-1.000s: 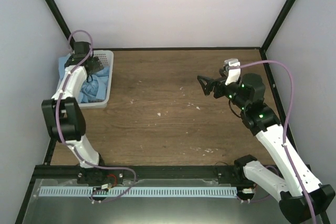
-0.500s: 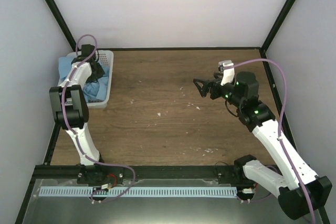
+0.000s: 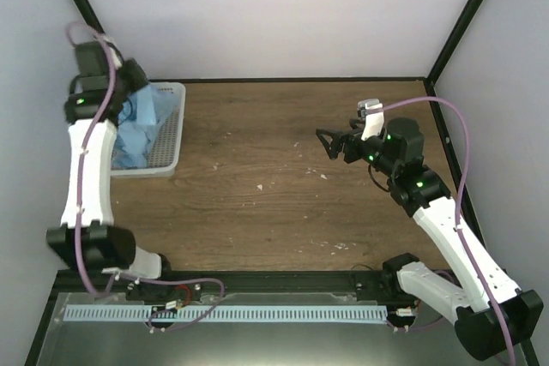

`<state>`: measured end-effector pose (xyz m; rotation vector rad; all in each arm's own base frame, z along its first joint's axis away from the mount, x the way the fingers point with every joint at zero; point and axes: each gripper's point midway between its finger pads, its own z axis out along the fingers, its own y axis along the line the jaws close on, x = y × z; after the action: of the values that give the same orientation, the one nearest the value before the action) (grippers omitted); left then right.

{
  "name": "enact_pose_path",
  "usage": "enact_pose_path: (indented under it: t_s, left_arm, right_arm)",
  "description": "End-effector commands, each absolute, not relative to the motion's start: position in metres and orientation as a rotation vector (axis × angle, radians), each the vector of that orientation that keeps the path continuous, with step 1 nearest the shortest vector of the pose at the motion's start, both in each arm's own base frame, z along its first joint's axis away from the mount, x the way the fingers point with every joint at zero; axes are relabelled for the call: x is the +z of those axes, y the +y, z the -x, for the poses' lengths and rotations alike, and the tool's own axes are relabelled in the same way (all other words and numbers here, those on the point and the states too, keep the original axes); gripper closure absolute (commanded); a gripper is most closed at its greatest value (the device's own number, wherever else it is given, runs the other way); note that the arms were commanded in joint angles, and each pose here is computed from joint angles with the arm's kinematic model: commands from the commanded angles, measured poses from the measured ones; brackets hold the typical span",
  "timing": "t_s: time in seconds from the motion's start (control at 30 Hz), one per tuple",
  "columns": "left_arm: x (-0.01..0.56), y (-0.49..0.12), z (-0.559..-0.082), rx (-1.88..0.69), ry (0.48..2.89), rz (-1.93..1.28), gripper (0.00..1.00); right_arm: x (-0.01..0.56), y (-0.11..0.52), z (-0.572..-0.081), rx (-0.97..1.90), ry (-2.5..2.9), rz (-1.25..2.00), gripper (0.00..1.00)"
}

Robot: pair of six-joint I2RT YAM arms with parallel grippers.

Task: Pin the brooch onto the clothing

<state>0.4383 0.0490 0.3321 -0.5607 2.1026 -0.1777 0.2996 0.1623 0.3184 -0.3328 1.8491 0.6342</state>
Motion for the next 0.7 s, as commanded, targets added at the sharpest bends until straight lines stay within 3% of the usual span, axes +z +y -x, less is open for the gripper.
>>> enact_pose_path:
  t_s: [0.0,0.17,0.3,0.47,0.67]
  left_arm:
    - [0.503,0.006,-0.388,-0.39,1.698,0.256,1.0]
    - [0.652,-0.028,-0.296,-0.496,1.265,0.021,1.0]
    - [0.734,-0.064,-0.22,-0.626,1.029,-0.194,1.0]
    - [0.777,-0.098,-0.167,-0.865,0.853,-0.404,1.0]
    - [0.787,-0.113,-0.157,-1.043,0.804,-0.441,1.0]
  right_arm:
    - [0.331,0.166,-0.296,0.656,1.818,0.344,0.0]
    - [0.338,0.165,-0.297,0.655,1.803,0.339,0.0]
    - [0.342,0.164,-0.296,0.65,1.789,0.332,0.0]
    - [0.346,0.161,-0.295,0.639,1.777,0.316,0.0]
    - [0.355,0.152,-0.294,0.614,1.75,0.27,0.0]
